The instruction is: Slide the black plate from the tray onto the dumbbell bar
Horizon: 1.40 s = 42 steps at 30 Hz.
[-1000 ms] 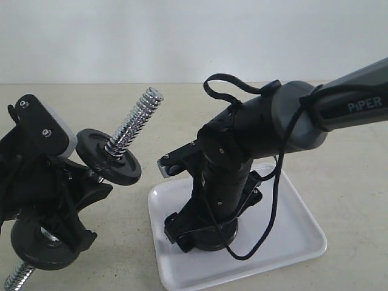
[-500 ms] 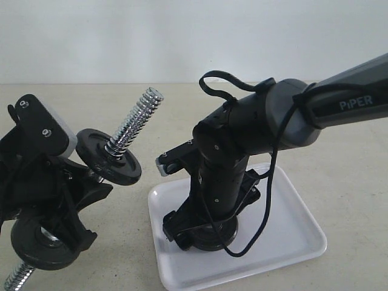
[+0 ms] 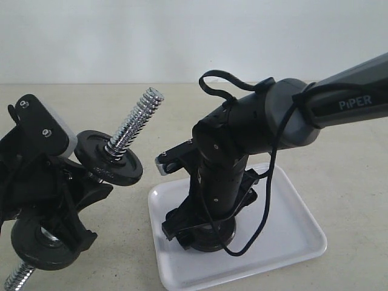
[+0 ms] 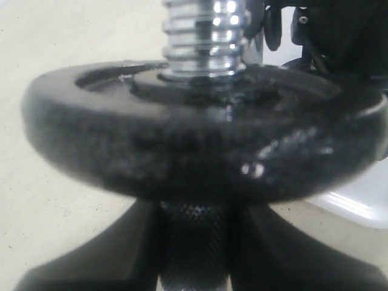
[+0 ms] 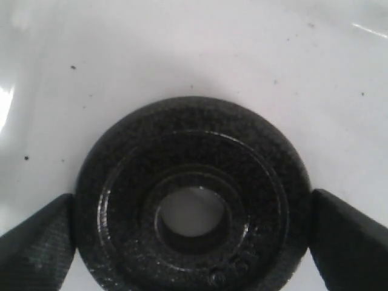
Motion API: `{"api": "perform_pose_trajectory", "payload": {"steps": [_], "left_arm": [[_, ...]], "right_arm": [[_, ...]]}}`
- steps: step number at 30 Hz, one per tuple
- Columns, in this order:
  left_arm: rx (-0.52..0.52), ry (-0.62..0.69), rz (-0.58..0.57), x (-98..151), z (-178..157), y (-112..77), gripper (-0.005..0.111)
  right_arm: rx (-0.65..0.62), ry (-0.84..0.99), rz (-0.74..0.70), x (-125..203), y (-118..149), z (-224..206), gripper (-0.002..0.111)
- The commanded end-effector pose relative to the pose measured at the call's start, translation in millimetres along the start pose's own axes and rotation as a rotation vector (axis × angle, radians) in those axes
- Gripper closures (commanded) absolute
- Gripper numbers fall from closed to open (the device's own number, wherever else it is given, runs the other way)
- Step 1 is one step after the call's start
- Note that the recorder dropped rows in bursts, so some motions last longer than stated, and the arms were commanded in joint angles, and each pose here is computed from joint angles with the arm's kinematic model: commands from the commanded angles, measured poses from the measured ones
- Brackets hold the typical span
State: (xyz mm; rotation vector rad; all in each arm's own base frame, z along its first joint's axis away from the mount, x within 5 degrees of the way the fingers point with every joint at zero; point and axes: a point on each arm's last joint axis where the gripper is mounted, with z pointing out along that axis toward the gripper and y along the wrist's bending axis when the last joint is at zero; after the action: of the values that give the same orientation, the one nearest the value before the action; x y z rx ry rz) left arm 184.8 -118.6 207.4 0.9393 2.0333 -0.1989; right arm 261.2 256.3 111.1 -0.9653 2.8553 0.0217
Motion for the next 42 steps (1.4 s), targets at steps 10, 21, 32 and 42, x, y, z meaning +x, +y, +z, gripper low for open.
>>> {"api": "perform_pose_trajectory", "payload": {"steps": [10, 21, 32, 42], "left_arm": [[0.003, -0.11, -0.021, -23.9, -12.6, 3.4, 0.102], [0.003, -0.11, -0.021, -23.9, -12.6, 3.4, 0.102], [0.003, -0.11, -0.021, -23.9, -12.6, 3.4, 0.102], [0.007, -0.111, -0.002, -24.0, -12.6, 3.0, 0.102]], "right_arm": [[0.022, 0.042, -0.035, 11.5, -2.2, 13.2, 0.109], [-0.013, -0.281, -0.015, 13.4, -8.5, -116.8, 0.109], [-0.043, -0.549, 0.002, 47.4, -17.5, -214.2, 0.109], [-0.089, -0.746, 0.021, 73.9, -21.8, -264.6, 0.109]]}}
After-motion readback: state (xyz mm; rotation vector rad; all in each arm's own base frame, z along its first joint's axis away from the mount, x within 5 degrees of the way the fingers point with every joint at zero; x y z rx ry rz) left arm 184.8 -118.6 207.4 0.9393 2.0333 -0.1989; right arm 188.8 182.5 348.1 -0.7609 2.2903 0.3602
